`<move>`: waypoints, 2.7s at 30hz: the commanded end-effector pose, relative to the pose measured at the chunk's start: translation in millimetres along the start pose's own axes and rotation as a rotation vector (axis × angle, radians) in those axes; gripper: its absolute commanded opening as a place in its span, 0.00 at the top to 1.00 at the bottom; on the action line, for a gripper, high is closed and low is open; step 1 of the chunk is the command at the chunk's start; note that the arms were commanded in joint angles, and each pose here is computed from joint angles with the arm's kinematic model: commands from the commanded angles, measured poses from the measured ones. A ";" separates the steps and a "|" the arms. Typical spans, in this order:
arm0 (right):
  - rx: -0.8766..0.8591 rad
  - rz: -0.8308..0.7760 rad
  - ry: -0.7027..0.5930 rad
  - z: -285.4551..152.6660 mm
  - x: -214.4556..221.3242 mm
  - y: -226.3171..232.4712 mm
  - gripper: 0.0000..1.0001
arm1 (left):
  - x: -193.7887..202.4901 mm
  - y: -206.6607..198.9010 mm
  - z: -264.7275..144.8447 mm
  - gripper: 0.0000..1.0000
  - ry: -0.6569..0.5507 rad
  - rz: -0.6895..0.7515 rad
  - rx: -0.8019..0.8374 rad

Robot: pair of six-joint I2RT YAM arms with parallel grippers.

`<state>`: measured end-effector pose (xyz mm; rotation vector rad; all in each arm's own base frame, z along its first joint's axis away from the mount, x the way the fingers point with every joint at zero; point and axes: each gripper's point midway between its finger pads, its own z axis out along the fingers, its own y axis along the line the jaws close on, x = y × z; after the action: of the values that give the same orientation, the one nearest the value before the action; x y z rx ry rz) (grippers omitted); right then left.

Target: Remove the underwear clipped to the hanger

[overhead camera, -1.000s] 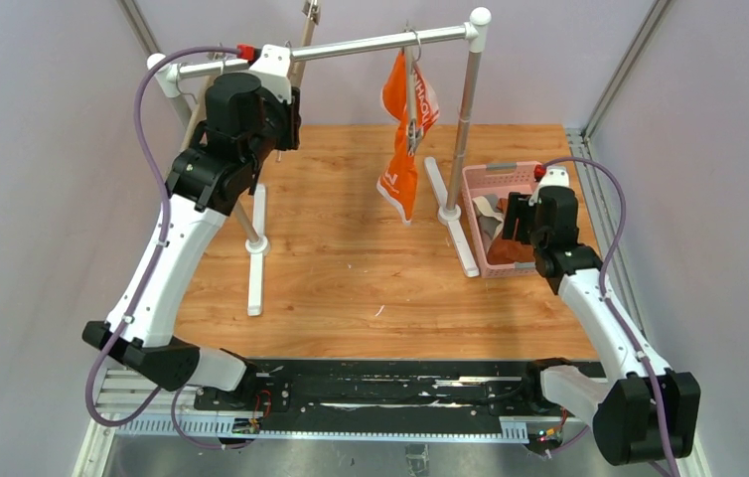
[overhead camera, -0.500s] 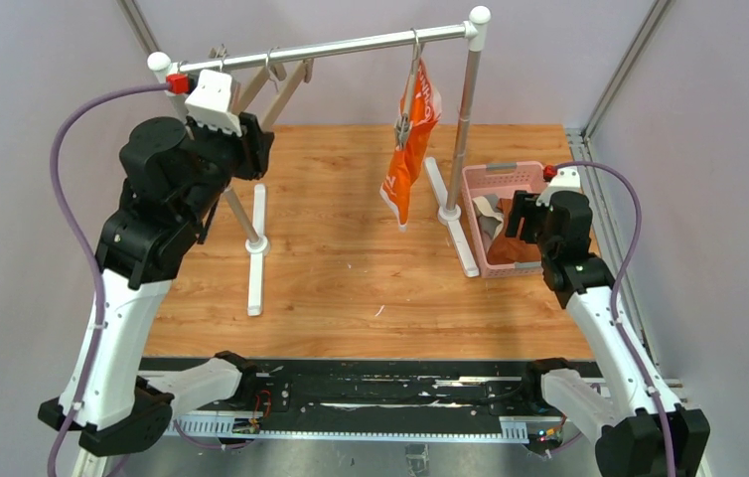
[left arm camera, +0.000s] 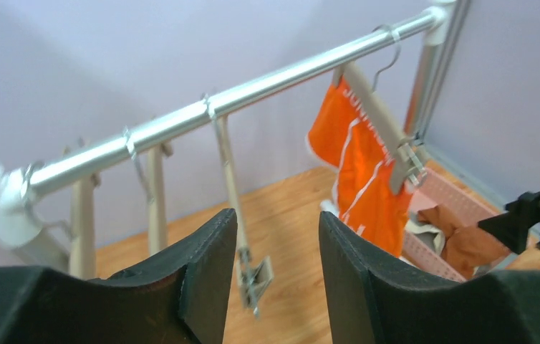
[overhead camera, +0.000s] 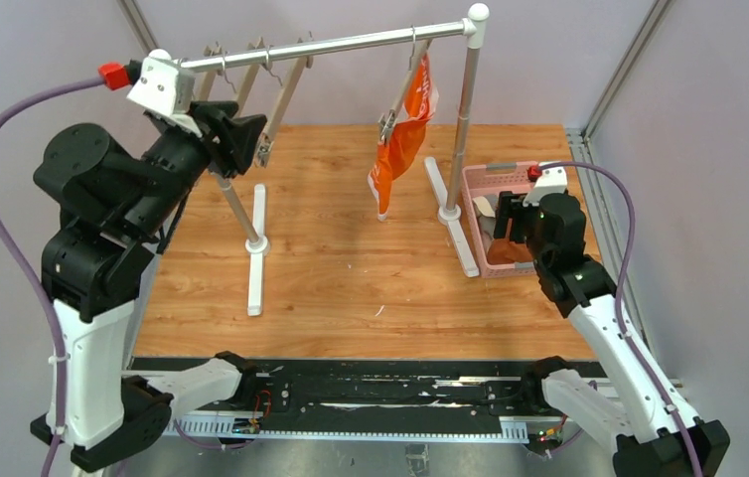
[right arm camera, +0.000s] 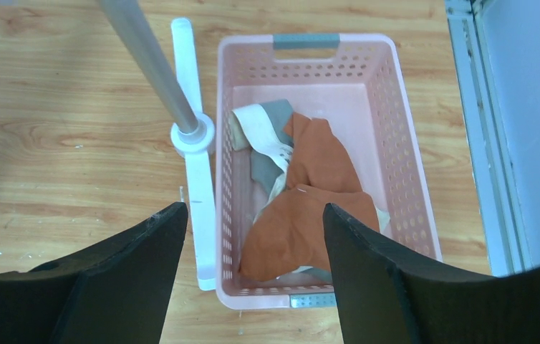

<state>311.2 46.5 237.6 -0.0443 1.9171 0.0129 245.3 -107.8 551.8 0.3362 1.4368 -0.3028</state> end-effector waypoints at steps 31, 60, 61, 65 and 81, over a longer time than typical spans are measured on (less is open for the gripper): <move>-0.020 -0.166 -0.050 -20.2 -12.8 39.0 0.28 | 32.3 -115.6 184.2 0.32 0.029 0.082 0.404; -0.045 -0.196 -0.063 -22.9 -10.6 48.3 0.28 | 102.8 -118.8 226.3 0.65 0.168 0.144 0.390; -0.045 -0.198 -0.061 -23.0 -9.9 48.3 0.28 | 103.7 -119.2 226.8 0.66 0.170 0.142 0.392; -0.049 -0.198 -0.071 -24.5 -10.9 48.8 0.28 | 105.4 -120.4 229.3 0.74 0.172 0.136 0.394; -0.032 -0.192 -0.070 -23.2 -6.6 46.2 0.28 | 47.1 -102.6 204.4 1.00 0.053 0.147 0.325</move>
<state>291.0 89.3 246.8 -0.2496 1.8641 -0.0932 416.5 -303.8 459.4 0.7819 1.5477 -0.4412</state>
